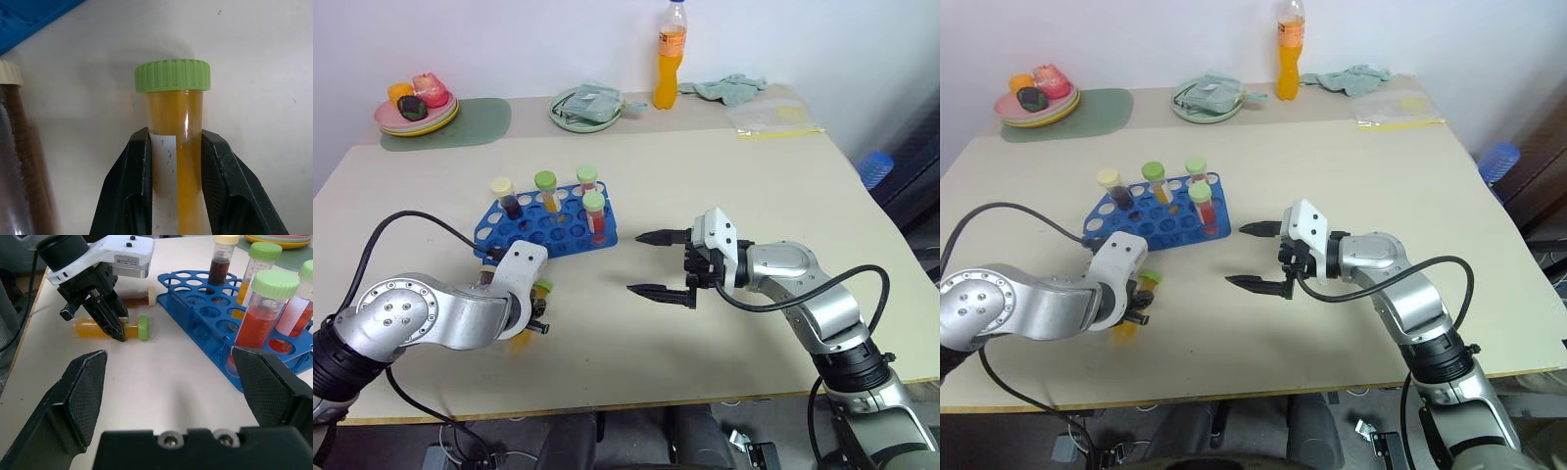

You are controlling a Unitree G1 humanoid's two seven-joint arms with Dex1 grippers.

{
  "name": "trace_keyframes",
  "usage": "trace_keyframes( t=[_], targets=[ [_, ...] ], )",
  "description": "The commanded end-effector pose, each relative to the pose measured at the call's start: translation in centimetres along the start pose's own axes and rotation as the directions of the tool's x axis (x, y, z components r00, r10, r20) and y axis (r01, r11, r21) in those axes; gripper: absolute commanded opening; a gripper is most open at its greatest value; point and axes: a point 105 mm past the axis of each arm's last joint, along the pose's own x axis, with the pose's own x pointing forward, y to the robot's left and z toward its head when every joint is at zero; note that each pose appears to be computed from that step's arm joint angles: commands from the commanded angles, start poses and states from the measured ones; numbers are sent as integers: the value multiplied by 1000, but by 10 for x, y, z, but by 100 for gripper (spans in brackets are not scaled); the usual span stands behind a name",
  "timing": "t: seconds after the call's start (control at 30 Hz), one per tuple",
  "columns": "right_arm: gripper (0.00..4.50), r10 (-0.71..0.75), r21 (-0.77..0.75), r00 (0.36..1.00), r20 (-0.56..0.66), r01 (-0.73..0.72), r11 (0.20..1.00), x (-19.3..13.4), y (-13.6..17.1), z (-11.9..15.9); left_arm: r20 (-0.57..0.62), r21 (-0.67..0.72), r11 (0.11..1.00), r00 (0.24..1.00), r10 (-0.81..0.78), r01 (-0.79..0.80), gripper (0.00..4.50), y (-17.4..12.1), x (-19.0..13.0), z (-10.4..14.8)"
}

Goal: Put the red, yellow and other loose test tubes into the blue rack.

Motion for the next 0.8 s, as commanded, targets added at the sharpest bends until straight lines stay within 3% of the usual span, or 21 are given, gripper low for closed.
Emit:
trace_keyframes(
  t=[0.03, 0.13, 0.23, 0.33, 0.47, 0.57, 0.7, 0.8],
  targets=[
    [450, 9, -46, 999, 44, -7, 999, 1, 4, 17, 175, 60, 998, 984, -31, 21, 78, 4, -32, 34],
    [450, 2, -43, 999, 43, 0, 999, -1, 3, 17, 400, 136, 990, 916, -39, -18, 78, 10, -61, 59],
    [450, -6, -32, 999, 42, 7, 999, -3, 3, 15, 672, 134, 989, 739, -49, -56, 78, 21, -94, 80],
    [450, -24, -8, 999, 45, 24, 1000, -4, 3, 11, 847, 84, 994, 530, -35, -69, 78, 37, -119, 84],
    [450, -101, 52, 994, 37, 99, 994, -4, 1, -3, 924, -19, 996, 378, 49, -85, 78, 48, -108, 93],
    [450, -137, 80, 990, 37, 134, 988, -3, 0, -8, 951, -170, 979, 240, 194, -115, 78, 53, -96, 102],
    [450, -164, 94, 986, 39, 160, 983, -4, 0, -9, 961, -193, 964, 162, 223, -184, 78, 39, -67, 104],
    [450, -174, 94, 984, 38, 170, 981, -6, 1, -9, 969, -164, 979, 166, 183, -122, 78, 24, -46, 103]
  ],
)
